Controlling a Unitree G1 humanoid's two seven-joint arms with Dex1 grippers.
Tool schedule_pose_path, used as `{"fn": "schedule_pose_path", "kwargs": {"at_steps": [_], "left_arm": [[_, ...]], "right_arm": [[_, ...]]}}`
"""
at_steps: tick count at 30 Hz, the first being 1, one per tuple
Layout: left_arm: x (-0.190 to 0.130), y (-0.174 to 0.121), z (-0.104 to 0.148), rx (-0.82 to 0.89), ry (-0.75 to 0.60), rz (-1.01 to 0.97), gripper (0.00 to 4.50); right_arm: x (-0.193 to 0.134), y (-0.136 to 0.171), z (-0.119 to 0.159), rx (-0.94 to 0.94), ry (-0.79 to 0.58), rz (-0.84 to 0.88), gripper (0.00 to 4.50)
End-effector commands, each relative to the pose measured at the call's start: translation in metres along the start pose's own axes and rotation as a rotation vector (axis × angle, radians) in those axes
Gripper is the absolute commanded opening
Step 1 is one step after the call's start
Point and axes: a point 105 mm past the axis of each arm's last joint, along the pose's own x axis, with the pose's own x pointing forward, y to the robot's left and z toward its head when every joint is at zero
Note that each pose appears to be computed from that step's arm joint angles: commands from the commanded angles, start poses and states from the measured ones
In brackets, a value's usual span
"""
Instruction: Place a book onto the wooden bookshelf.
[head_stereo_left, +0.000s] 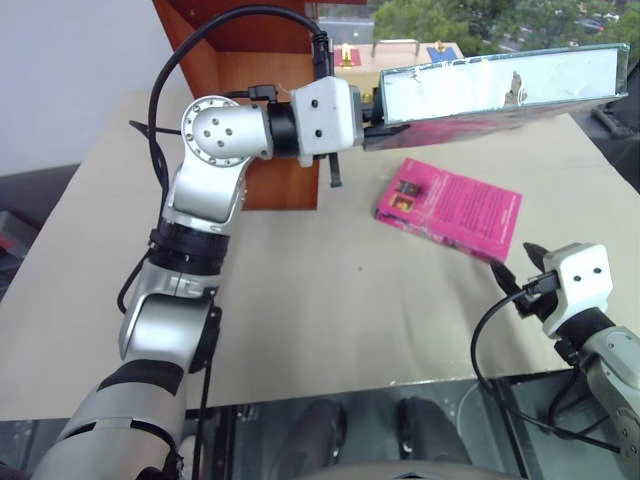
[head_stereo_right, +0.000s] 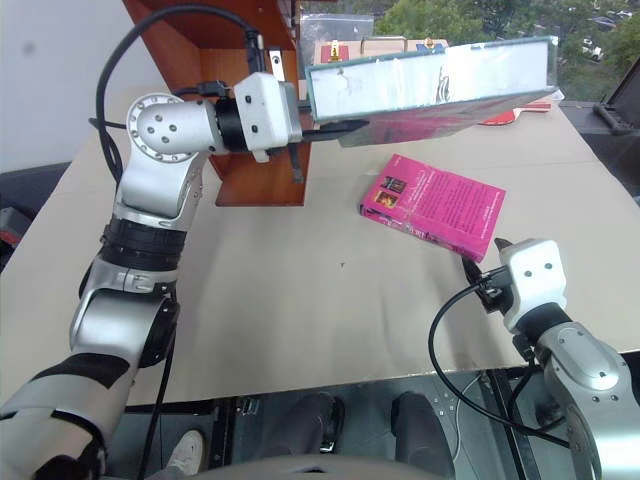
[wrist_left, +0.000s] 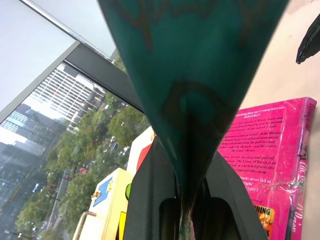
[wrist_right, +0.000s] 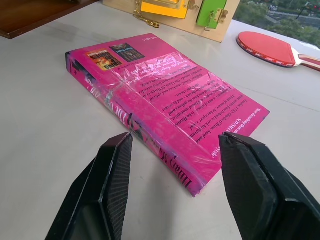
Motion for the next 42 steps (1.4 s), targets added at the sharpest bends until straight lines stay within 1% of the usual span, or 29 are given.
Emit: {"fn": "schedule_pose_path", "kwargs": {"at_steps": [1,9,14,19,22,25,29,31,33,36,39,40,41,42], "left_arm": [[-0.002,0.014,0.007,0.028,-0.007,0.051,0.07],[-0.002,0.014,0.006,0.027,0.002,0.052,0.07],[-0.003,0.019,0.008,0.057,0.010,0.053,0.07],[-0.009,0.030,0.024,0.111,-0.016,0.043,0.07],[-0.013,0.031,0.027,0.175,0.019,-0.021,0.07],[-0.023,0.047,0.036,0.209,0.049,-0.026,0.07],[-0.041,0.065,0.033,0.257,0.149,-0.029,0.07],[-0.052,0.073,0.030,0.277,0.218,-0.044,0.07],[-0.066,0.078,0.023,0.295,0.315,-0.084,0.07],[-0.085,0.086,0.018,0.285,0.436,-0.117,0.07],[-0.099,0.092,0.018,0.294,0.521,-0.134,0.07],[-0.102,0.094,0.018,0.289,0.535,-0.133,0.00],[-0.104,0.095,0.019,0.277,0.550,-0.137,0.00],[-0.108,0.097,0.021,0.268,0.572,-0.144,0.00]], "right_arm": [[-0.004,-0.002,0.016,-0.031,-0.058,-0.018,2.81],[-0.004,-0.002,0.015,-0.029,-0.056,-0.021,2.81],[-0.005,-0.004,0.016,-0.035,-0.055,-0.026,2.81],[-0.006,-0.011,0.018,-0.052,-0.058,-0.041,2.81],[-0.006,-0.016,0.021,-0.066,-0.066,-0.044,2.81],[-0.006,-0.024,0.027,-0.088,-0.083,-0.048,2.81],[-0.005,-0.030,0.039,-0.101,-0.130,-0.030,2.81],[-0.004,-0.035,0.048,-0.119,-0.159,-0.024,2.81],[-0.003,-0.038,0.057,-0.129,-0.192,-0.004,2.81],[0.000,-0.035,0.069,-0.127,-0.228,0.056,2.81],[0.006,-0.032,0.079,-0.125,-0.258,0.103,2.81],[0.009,-0.030,0.081,-0.121,-0.264,0.120,3.21],[0.011,-0.028,0.084,-0.119,-0.274,0.140,3.33],[0.014,-0.025,0.087,-0.119,-0.283,0.164,3.58]]}}
